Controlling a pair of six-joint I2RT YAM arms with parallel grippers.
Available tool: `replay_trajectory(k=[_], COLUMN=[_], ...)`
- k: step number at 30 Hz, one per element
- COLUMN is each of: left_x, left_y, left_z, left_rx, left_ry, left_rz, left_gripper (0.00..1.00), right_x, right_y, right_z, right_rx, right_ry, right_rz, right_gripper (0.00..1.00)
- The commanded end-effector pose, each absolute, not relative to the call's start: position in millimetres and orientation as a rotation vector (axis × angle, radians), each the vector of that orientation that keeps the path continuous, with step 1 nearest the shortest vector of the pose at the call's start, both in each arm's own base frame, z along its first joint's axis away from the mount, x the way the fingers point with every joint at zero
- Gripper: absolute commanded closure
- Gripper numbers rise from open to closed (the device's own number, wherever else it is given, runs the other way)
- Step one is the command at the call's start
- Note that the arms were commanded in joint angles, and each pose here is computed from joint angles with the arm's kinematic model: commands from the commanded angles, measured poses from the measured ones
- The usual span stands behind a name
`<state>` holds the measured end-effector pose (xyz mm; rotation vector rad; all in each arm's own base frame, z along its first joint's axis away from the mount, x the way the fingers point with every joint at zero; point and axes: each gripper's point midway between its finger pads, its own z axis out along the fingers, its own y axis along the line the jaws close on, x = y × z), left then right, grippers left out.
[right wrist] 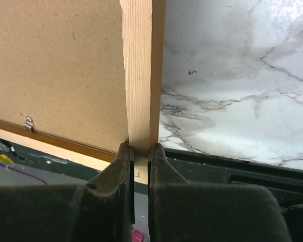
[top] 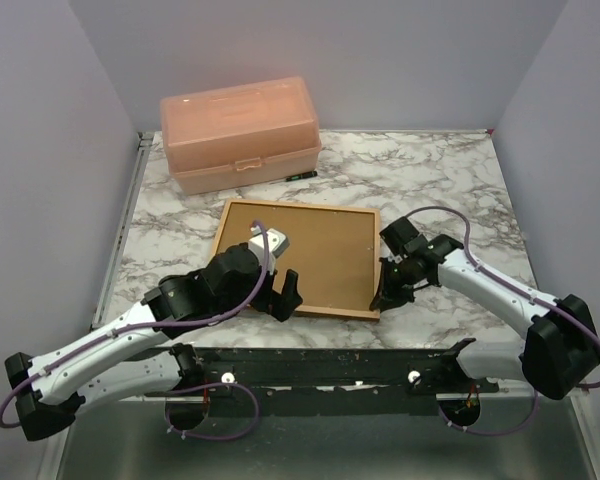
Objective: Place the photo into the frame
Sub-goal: Turn over the photo frame at the center of the board.
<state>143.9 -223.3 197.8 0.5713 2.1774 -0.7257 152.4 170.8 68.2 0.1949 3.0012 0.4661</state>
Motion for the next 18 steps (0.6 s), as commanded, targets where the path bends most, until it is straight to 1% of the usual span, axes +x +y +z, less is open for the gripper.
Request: replay_trajectory(k=[1, 10, 18], left_x=[149, 131, 127], left_y=[-220, -250, -268], left_z=[206, 198, 177], left_rx=[0.711, 1.05, 1.2], left_ry=[2.114, 2.003, 1.942], left_rz=[-0.523, -0.235, 0.006], left_gripper=[0.02, 0.02, 0.02], right_x=[163, 170, 169], right_y=[187, 196, 205], right_z=[109, 147, 177], right_rx=[0.139, 0.094, 0.076], right_ry=[2.94, 2.903, 2.863], right_rz=[0.6, 0.661, 0.76], right_gripper=[1.0, 1.0, 1.0])
